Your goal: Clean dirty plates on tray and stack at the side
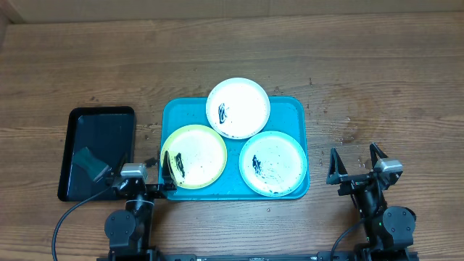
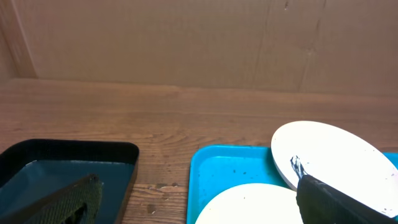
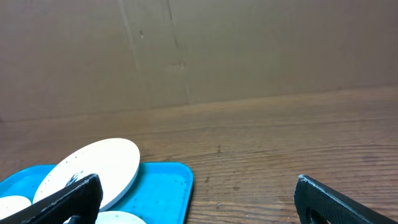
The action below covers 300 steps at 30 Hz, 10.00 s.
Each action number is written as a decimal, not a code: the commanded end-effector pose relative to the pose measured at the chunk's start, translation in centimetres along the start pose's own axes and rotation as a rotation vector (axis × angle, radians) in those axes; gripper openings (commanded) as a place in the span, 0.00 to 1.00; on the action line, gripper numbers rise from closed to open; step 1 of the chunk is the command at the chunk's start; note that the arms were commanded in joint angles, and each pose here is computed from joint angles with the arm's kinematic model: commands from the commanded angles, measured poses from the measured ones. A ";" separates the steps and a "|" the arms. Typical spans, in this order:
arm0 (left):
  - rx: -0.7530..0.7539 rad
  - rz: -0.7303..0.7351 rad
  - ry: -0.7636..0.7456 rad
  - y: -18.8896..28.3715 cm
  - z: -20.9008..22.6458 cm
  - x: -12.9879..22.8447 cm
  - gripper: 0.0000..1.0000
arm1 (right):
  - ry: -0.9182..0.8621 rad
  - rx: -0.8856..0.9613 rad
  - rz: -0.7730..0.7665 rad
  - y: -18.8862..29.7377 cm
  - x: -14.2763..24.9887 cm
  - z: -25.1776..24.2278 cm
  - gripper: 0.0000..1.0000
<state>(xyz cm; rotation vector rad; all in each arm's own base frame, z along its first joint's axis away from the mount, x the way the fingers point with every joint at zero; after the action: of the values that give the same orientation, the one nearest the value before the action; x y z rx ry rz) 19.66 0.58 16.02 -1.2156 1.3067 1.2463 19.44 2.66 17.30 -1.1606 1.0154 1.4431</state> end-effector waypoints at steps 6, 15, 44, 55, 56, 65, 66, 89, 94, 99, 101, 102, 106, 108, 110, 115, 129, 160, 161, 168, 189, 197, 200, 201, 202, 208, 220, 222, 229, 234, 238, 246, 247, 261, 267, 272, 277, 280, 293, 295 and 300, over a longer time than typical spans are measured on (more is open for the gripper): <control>-0.009 -0.006 -0.017 0.0 0.1 0.0 1.00 | 0.004 0.006 -0.007 0.0 0.1 -0.1 1.00; -0.009 -0.006 -0.017 0.0 0.1 0.0 1.00 | 0.004 0.006 -0.007 0.0 0.1 -0.1 1.00; -0.009 -0.006 -0.017 0.0 0.1 0.0 1.00 | 0.004 0.006 -0.007 0.0 0.1 -0.1 1.00; 0.173 -0.179 0.077 0.6 -2.1 -3.6 1.00 | 0.004 0.006 -0.007 0.0 0.1 -0.1 1.00; 0.205 -0.221 0.068 0.8 -2.5 -4.4 1.00 | 0.004 0.006 -0.007 0.0 0.1 -0.1 1.00; 0.168 -0.598 -0.207 4.3 -3.1 -12.7 1.00 | 0.004 0.006 -0.007 0.0 0.1 -0.1 1.00; 0.112 -0.570 -0.235 4.2 -2.6 -13.3 1.00 | 0.004 0.006 -0.007 0.0 0.1 -0.1 1.00; -0.375 0.510 0.165 -7.3 5.9 -12.3 1.00 | 0.004 0.006 -0.007 0.0 0.1 -0.1 1.00; -0.564 0.632 0.383 -6.1 10.1 -9.3 1.00 | 0.004 0.006 -0.007 0.0 0.1 -0.1 1.00; -0.621 0.770 0.487 -5.5 12.1 -6.1 1.00 | 0.004 0.006 -0.007 0.0 0.1 -0.1 1.00; -0.644 0.818 0.498 -5.4 12.6 -5.0 1.00 | 0.004 0.006 -0.007 0.0 0.1 -0.1 1.00; -0.657 0.829 0.510 -5.4 12.9 -4.6 1.00 | 0.004 0.006 -0.007 0.0 0.1 -0.1 1.00; -0.730 0.834 0.598 -5.7 14.9 -3.2 1.00 | 0.004 0.006 -0.007 0.0 0.1 -0.1 1.00; -0.754 0.853 0.681 -5.7 15.6 -2.0 1.00 | 0.004 0.006 -0.007 0.0 0.1 -0.1 1.00; -0.743 0.899 0.727 -5.8 15.9 -0.7 1.00 | 0.004 0.006 -0.007 0.0 0.1 -0.1 1.00; -0.758 1.005 0.742 -6.3 16.6 2.5 1.00 | 0.004 0.006 -0.007 0.0 0.1 -0.1 1.00; -0.767 1.144 0.777 -7.4 17.3 8.0 0.99 | 0.004 0.007 -0.007 0.0 0.1 -0.1 1.00; -0.835 1.184 0.706 -7.2 18.4 9.7 0.66 | 0.004 0.006 -0.007 0.0 0.1 -0.1 1.00; -0.834 1.170 0.703 -7.4 18.5 9.6 0.77 | 0.004 0.006 -0.007 0.0 0.1 -0.1 1.00; -0.864 1.101 0.667 -8.2 19.7 9.2 1.00 | 0.004 0.006 -0.007 0.0 0.1 -0.1 1.00; -0.826 1.120 0.689 -8.2 19.1 9.3 0.85 | 0.004 0.006 -0.007 0.0 0.1 -0.1 1.00; -0.909 1.053 0.614 -8.5 20.7 8.8 1.00 | 0.004 0.006 -0.007 0.0 0.1 -0.1 1.00; -0.910 1.022 0.608 -8.9 21.1 8.5 1.00 | 0.004 0.007 -0.007 0.0 0.1 -0.1 1.00; -0.909 1.010 0.607 -9.1 21.2 8.5 1.00 | 0.004 0.006 -0.007 0.0 0.1 -0.1 1.00; -0.908 1.000 0.605 -9.2 21.3 8.4 1.00 | 0.004 0.006 -0.007 0.0 0.1 -0.1 1.00; -0.907 0.983 0.604 -9.5 21.4 8.3 0.68 | 0.004 0.006 -0.007 0.0 0.1 -0.1 1.00; -0.875 1.037 0.636 -9.0 20.5 8.7 0.12 | 0.004 0.006 -0.007 0.0 0.1 -0.1 1.00; -0.854 1.062 0.657 -8.8 20.0 8.9 0.70 | 0.004 0.006 -0.007 0.0 0.1 -0.1 1.00; -0.732 1.158 0.771 -8.3 17.5 9.6 1.00 | 0.004 0.006 -0.007 0.0 0.1 -0.1 1.00; -0.709 1.209 0.804 -7.6 16.7 9.8 0.58 | 0.004 0.006 -0.007 0.0 0.1 -0.1 1.00; -0.711 1.233 0.810 -7.3 16.4 9.9 0.15 | 0.004 0.006 -0.007 0.0 0.1 -0.1 1.00; -0.718 1.218 0.800 -7.5 16.7 9.8 0.89 | 0.004 0.006 -0.007 0.0 0.1 -0.1 1.00; -0.719 1.204 0.795 -7.7 16.8 9.8 1.00 | 0.004 0.006 -0.007 0.0 0.1 -0.1 1.00; -0.712 1.140 0.780 -8.7 17.5 9.5 0.78 | 0.004 0.006 -0.007 0.0 0.1 -0.1 1.00; -0.713 1.160 0.785 -8.4 17.3 9.6 0.30 | 0.004 0.006 -0.007 0.0 0.1 -0.1 1.00; -0.712 1.165 0.788 -8.3 17.2 9.6 0.04 | 0.004 0.006 -0.007 0.0 0.1 -0.1 1.00; -0.711 1.158 0.787 -8.4 17.3 9.1 0.04 | 0.004 0.006 -0.007 0.0 0.1 -0.1 1.00; -0.710 1.145 0.783 -8.9 17.6 7.5 0.04 | 0.004 0.006 -0.007 0.0 0.1 -0.1 1.00; -0.736 1.163 0.769 -9.1 18.1 3.6 0.19 | 0.004 0.006 -0.007 0.0 0.1 -0.1 1.00; -0.738 1.171 0.769 -9.0 18.1 3.7 0.40 | 0.004 0.006 -0.007 0.0 0.1 -0.1 1.00; -0.740 1.182 0.771 -8.7 17.9 4.1 0.69 | 0.004 0.006 -0.007 0.0 0.1 -0.1 1.00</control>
<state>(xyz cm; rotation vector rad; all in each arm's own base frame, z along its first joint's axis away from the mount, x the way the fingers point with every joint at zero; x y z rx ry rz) 28.41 18.28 10.32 -1.5314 2.4666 2.3464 19.44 2.65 17.30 -1.1603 1.0156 1.4428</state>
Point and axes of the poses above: each gripper's point midway between its finger pads, its own y axis back along the fingers, its own z axis along the line the jaws close on, x = y × z, the point moved 5 cm from there along y, back along the fingers, and after that the axes turned 1 degree about -y, right-handed, at the moved point
